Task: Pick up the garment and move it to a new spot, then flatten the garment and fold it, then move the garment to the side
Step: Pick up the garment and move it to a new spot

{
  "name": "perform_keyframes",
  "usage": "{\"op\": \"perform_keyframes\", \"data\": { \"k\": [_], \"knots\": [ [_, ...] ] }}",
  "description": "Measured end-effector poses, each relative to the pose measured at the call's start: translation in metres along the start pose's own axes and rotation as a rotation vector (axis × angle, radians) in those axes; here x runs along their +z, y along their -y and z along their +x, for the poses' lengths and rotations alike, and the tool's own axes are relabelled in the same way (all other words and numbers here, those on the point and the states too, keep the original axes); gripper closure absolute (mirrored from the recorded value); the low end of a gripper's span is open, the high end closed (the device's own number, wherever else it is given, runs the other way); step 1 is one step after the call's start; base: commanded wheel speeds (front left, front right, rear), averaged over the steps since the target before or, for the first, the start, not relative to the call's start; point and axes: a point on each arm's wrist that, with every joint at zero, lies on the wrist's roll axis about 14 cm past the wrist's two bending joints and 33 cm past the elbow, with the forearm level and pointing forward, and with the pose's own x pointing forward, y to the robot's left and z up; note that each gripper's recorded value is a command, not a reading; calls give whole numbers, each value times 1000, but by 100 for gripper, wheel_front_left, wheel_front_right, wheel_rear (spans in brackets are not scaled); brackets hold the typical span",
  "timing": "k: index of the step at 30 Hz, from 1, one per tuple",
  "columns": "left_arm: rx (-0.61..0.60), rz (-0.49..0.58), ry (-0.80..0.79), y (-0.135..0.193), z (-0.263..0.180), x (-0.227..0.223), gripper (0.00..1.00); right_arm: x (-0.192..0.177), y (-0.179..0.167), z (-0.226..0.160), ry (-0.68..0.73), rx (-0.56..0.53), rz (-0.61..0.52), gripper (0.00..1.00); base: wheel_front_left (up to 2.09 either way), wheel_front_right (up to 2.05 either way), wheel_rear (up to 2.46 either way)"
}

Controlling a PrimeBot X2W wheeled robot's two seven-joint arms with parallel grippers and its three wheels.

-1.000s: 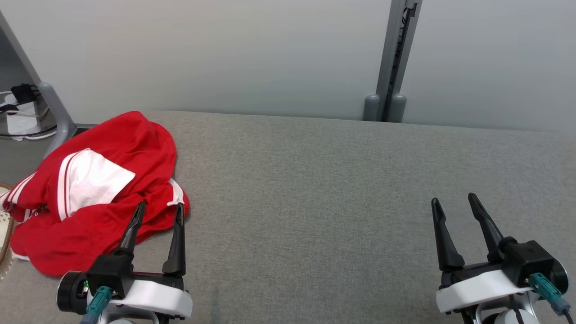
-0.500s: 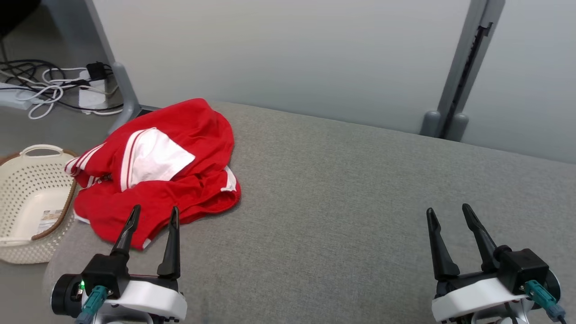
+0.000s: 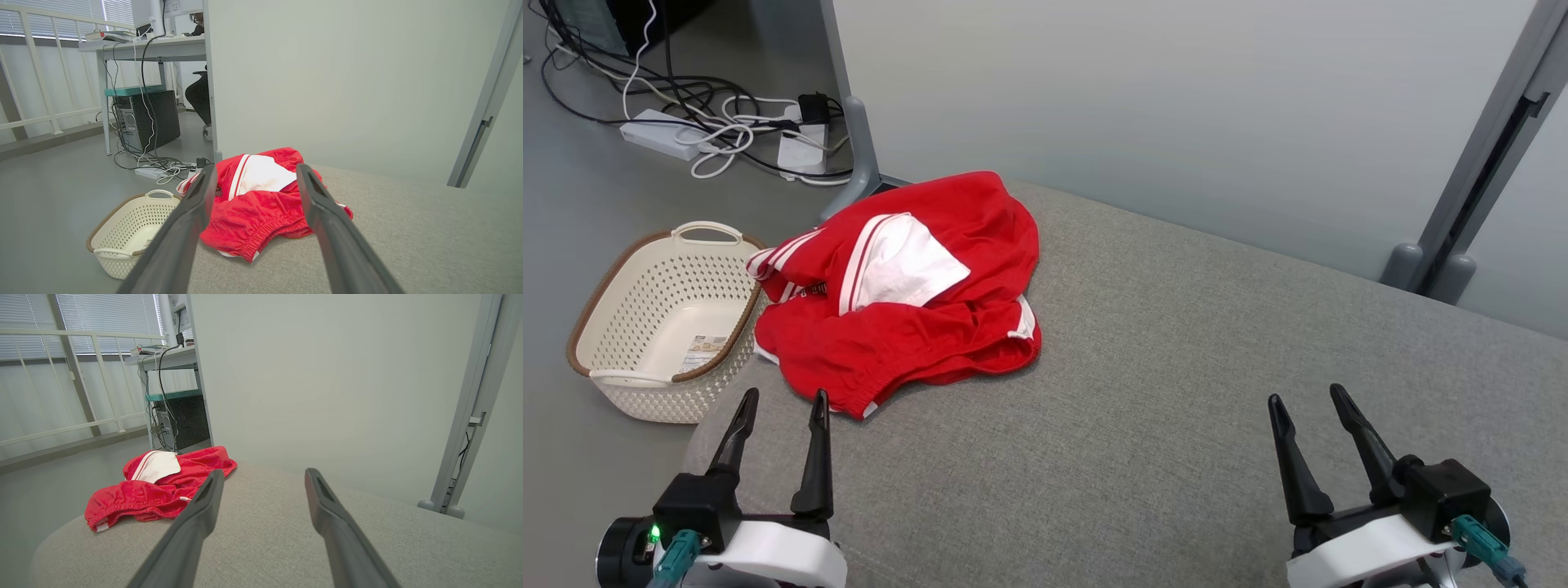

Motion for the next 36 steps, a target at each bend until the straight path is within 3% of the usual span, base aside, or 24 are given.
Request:
{"op": "perform_keyframes", "data": {
  "k": [13,23,28,36],
  "knots": [
    [28,1,-19,-12,4,6,0,-9,0,4,-18,-1,43,0,0,0,0],
    [10,21,-37,-16,40,26,0,-17,9,9,-30,-13,54,0,0,0,0],
    [-2,-10,-146,-15,66,18,0,-21,22,13,-38,-39,65,0,0,0,0],
    [-54,32,-341,-5,118,0,0,-23,57,17,-59,-100,60,0,0,0,0]
  ]
}}
